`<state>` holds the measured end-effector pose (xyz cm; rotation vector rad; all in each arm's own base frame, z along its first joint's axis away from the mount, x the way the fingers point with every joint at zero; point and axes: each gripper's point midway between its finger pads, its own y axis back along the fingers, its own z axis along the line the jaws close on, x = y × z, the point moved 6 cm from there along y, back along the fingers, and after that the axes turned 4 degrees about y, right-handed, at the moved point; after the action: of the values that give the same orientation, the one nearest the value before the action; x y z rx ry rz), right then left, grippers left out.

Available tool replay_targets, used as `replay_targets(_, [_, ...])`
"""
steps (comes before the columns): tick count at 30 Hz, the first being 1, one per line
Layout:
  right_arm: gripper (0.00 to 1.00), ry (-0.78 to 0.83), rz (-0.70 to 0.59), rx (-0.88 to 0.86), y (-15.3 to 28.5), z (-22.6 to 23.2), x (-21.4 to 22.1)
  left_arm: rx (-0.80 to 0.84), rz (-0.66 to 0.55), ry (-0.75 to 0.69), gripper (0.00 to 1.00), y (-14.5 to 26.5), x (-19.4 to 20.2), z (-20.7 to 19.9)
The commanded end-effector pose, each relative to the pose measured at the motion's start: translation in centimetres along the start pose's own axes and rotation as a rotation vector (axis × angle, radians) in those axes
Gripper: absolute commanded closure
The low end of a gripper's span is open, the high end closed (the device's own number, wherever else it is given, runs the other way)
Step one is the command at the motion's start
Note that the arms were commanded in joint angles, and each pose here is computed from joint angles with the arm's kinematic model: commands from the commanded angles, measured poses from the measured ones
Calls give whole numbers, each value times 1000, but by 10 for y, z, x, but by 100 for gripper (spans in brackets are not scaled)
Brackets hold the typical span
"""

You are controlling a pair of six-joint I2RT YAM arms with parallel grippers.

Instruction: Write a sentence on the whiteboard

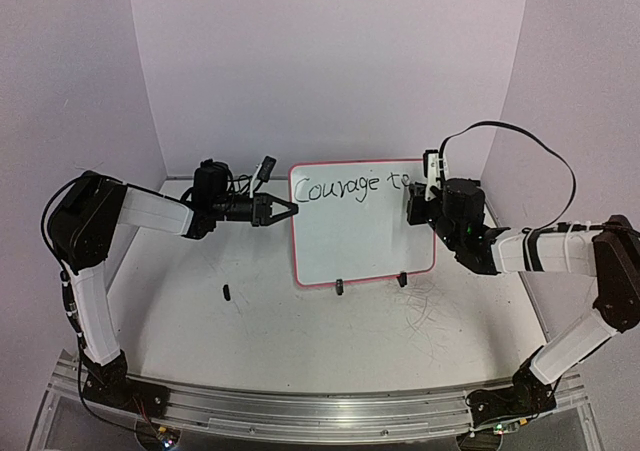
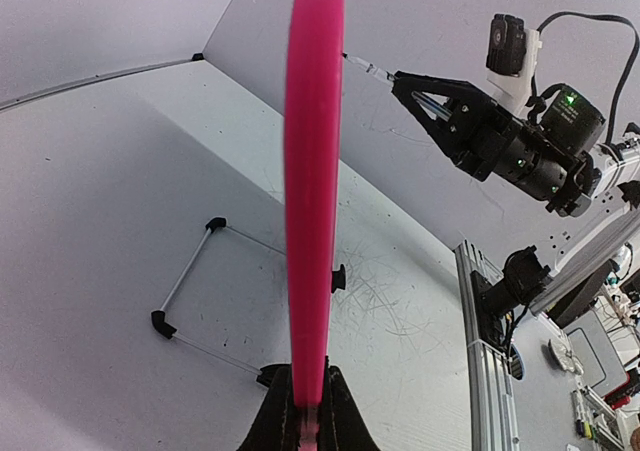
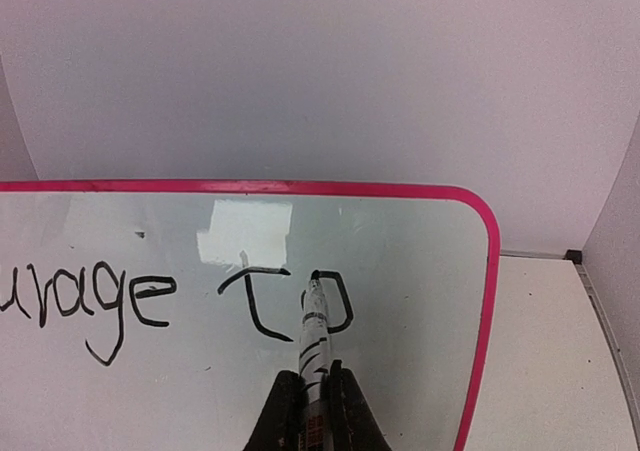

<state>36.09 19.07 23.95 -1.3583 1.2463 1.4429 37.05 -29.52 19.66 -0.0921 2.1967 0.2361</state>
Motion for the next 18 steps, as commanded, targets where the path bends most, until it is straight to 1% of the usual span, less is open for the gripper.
replay_targets(1, [100, -12, 22, -25, 2, 1, 6, 70, -5, -76, 100, 1, -15, -29])
replay_targets(12, [100, -12, 41, -26, 6, 0, 13, 71, -6, -76, 100, 1, -15, -29])
replay_targets(18, [100, -13, 38, -16, 8, -2, 10, 71, -6, -77, 100, 1, -16, -29])
